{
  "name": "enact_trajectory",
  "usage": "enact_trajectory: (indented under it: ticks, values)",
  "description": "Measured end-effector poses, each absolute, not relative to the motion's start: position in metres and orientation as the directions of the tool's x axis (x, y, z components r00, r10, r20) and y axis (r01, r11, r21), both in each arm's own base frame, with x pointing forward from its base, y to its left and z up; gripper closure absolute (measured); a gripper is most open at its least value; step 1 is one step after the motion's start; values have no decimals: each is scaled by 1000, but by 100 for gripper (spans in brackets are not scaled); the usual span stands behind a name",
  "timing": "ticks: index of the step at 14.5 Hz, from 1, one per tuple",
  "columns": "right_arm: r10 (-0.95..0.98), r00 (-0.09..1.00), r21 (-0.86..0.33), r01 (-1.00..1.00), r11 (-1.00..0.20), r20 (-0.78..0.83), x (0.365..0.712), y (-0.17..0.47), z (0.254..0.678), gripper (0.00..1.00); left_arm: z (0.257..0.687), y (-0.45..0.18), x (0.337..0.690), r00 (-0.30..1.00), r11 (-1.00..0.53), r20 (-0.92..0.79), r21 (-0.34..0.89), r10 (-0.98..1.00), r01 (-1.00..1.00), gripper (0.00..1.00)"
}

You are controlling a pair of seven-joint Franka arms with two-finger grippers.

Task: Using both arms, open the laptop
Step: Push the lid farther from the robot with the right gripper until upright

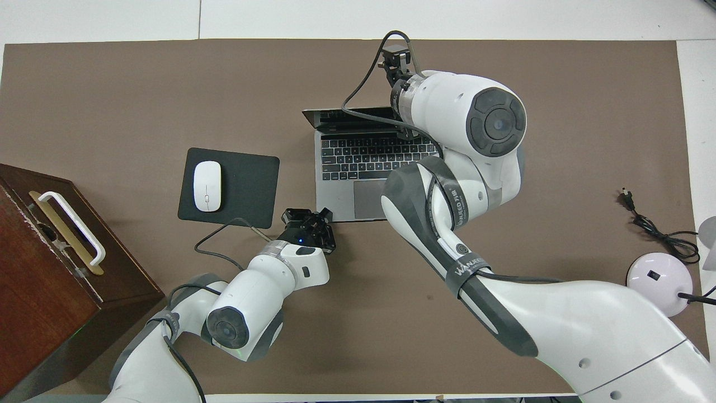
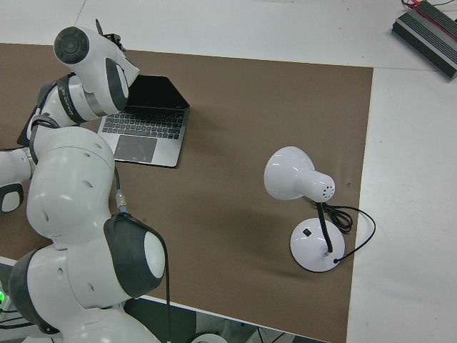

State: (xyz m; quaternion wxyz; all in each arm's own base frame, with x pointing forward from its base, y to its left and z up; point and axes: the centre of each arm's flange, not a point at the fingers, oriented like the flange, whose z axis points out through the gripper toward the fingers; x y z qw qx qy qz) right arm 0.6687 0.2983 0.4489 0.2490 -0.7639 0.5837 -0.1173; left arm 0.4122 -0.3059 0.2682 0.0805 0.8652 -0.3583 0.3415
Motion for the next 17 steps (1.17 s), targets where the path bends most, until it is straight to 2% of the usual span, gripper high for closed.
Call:
enact_trajectory:
  ticks: [5,17]
  values:
    - [-947,301,-494,-844,-209,-112,677,291,477,0,268,-306,412,510,-730,649,-105,-565,-675,99]
    - [-922,379,-412,-855,-316,-81,682,263,487,0,268,-306,412,510,-730,649,-105,-565,-675,99]
